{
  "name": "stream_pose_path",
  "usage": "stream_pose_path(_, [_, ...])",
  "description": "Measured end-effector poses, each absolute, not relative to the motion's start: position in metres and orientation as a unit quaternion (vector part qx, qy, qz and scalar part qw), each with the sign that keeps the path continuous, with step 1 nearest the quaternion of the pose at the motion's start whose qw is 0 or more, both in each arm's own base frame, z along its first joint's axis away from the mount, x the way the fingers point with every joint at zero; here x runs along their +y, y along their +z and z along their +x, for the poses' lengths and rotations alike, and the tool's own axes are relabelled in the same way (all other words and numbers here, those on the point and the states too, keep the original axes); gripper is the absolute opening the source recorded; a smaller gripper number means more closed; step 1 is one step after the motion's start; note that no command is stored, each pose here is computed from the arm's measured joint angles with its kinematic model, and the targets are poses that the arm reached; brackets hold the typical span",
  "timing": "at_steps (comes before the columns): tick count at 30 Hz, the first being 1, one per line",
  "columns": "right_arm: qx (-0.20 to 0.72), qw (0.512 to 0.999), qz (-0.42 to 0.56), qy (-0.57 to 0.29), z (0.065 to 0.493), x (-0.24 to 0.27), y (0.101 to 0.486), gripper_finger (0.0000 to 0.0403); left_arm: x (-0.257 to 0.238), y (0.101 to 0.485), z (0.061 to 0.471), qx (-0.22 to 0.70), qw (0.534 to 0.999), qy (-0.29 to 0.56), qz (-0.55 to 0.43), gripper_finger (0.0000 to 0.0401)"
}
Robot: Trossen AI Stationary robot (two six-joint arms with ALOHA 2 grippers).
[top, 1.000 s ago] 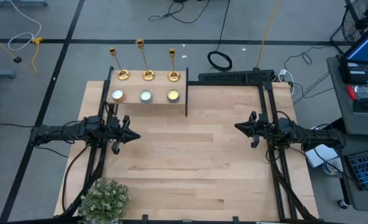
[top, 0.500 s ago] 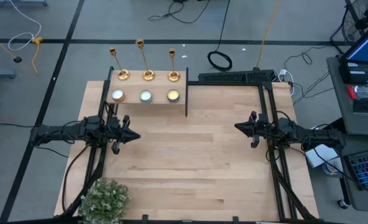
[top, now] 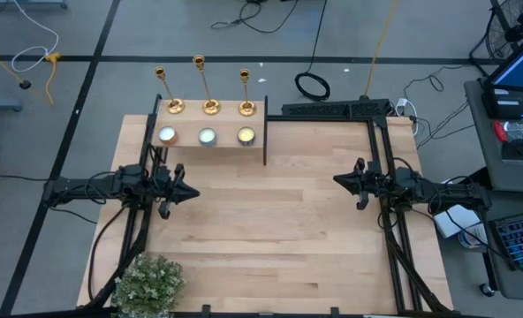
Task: Pick & Place candle stick holders
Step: Return to Home Position
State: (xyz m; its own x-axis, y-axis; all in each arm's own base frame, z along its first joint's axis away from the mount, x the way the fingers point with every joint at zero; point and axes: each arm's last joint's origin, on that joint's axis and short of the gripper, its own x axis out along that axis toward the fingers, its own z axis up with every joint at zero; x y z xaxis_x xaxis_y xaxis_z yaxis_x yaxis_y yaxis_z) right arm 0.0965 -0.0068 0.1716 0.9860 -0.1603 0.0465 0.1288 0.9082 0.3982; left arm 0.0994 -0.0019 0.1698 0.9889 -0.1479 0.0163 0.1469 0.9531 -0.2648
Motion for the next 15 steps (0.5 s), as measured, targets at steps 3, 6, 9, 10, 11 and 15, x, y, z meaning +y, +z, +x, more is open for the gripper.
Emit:
stream_pose_path(3, [-0.039,0.976,0.201,-0.074,0.0965,-0.0068,0.1715,0.0006,-0.0019,0.1697,0.0994,0.002,0.988,-0.075,-0.133,0.0024])
stream_pose_path(6, [-0.039,0.976,0.201,-0.074,0.0965,-0.0068,0.1714,0.0006,-0.0019,0.1697,0.0994,0.002,0.988,-0.075,-0.133,0.0025])
stream_pose_path(9, [-0.039,0.976,0.201,-0.074,0.0965,-0.0068,0.1715,0.0005,-0.0019,0.1697,0.0994,0.002,0.988,-0.075,-0.133,0.0026])
stream_pose_path(10, [-0.039,0.976,0.201,-0.074,0.0965,-0.0068,0.1716,0.0004,-0.0019,0.1698,0.0994,0.002,0.988,-0.075,-0.133,0.0026])
stream_pose_path(11, [-0.039,0.976,0.201,-0.074,0.0965,-0.0068,0.1715,0.0004,-0.0019,0.1697,0.0994,0.002,0.988,-0.075,-0.133,0.0026])
stream_pose_path(15, [-0.039,0.976,0.201,-0.074,0.0965,-0.0068,0.1716,0.0006,-0.0019,0.1697,0.0994,0.002,0.988,-0.075,-0.133,0.0026])
